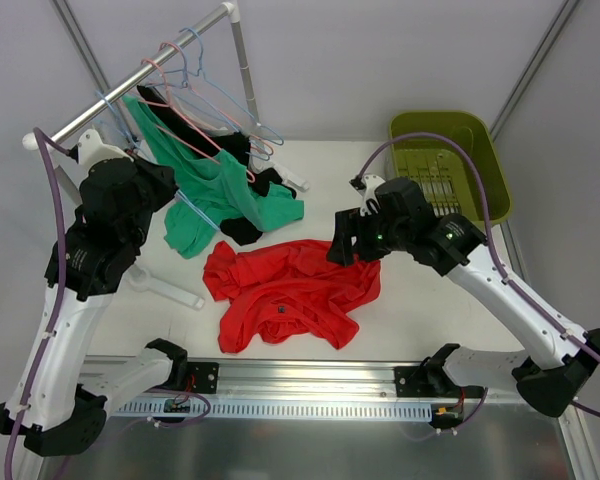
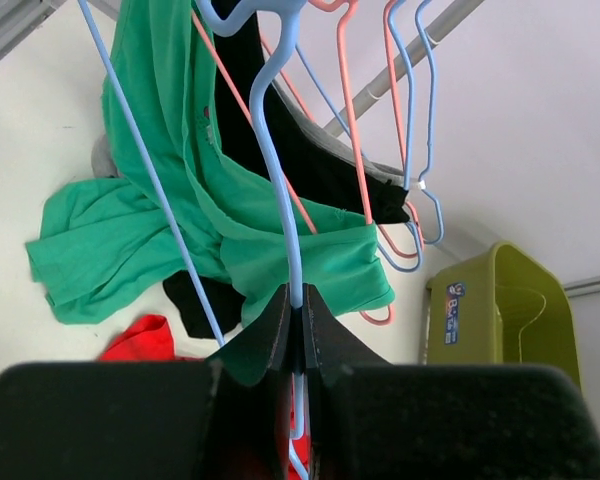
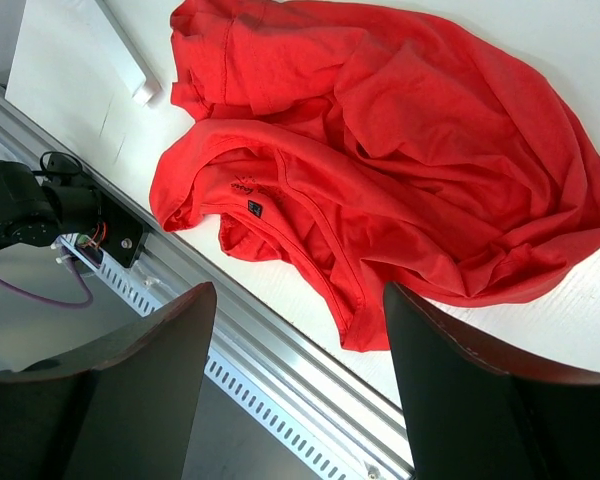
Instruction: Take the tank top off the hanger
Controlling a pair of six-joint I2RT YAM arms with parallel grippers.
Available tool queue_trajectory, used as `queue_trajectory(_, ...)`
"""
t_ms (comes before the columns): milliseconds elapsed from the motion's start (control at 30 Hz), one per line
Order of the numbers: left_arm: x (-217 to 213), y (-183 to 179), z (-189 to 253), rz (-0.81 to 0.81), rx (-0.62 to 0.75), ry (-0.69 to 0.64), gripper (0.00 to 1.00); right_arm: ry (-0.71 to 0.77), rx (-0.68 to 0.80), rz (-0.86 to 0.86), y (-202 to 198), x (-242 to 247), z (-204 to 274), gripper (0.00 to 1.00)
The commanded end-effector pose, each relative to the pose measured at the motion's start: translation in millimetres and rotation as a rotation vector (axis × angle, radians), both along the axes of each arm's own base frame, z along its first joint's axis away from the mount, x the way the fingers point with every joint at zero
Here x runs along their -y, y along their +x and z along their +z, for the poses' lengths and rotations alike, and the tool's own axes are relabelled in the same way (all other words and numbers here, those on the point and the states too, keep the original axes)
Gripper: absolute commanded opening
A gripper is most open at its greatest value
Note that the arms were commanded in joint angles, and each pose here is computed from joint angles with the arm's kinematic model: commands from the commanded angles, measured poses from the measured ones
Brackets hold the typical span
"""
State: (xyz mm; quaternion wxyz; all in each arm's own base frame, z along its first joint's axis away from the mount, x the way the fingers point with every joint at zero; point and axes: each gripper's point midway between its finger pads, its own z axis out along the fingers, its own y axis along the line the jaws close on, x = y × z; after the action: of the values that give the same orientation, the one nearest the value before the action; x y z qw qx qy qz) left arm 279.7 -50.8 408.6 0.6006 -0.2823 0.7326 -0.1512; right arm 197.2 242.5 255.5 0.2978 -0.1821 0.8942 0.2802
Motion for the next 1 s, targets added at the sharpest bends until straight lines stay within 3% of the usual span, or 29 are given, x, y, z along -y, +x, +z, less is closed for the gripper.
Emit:
queue_trajectory(0,-10.1,-4.6,17.9,0.022,0.046,0.034,0.0,0.023,0.019,0.042,2.1,-9.3,14.8,0.72)
queue_trajectory(133,-22.2,-2.3,16.9,0.049,0.036,0.075,0.0,0.027,0.013,0.055,3.1,-13.2,16.5,0.72)
queue_trajectory(300,-33.5,11.2,-31.9,0.073,-0.074,-0.009,0.0,0.025,0.006,0.064,3.8,-16.1,16.6,0.73)
queue_trajectory(567,-23.2,9.6,-57.0,0.046,-0.107,-0.114,0.0,0.015,-0.013,0.068,5.0,-18.3,12.1,0.74)
queue_trajectory(633,-23.6,5.5,-56.3,0.048,-0.096,-0.125,0.15,0.009,-0.023,0.079,5.8,-22.0,8.7,0.81)
queue_trajectory(667,-23.6,3.9,-55.7,0.046,-0.093,-0.124,0.23,0.004,-0.033,0.094,4.6,-24.3,5.5,0.97)
queue_trajectory(867,-18.4,-9.4,-12.3,-0.036,0.007,-0.073,0.57,-0.204,-0.079,0.127,12.2,-29.9,-56.8,1.0)
queue_trajectory(900,-15.2,-11.6,-4.3,-0.063,0.023,-0.063,0.7,-0.241,-0.085,0.136,12.6,-31.7,-68.7,0.99)
queue_trajectory(933,-3.8,-15.3,2.3,-0.149,0.035,-0.03,0.98,-0.285,-0.073,0.141,13.8,-34.5,-78.3,1.0)
queue_trajectory(967,2.5,-20.4,17.2,-0.199,0.07,-0.016,0.99,-0.309,-0.076,0.15,14.2,-38.4,-86.5,1.0)
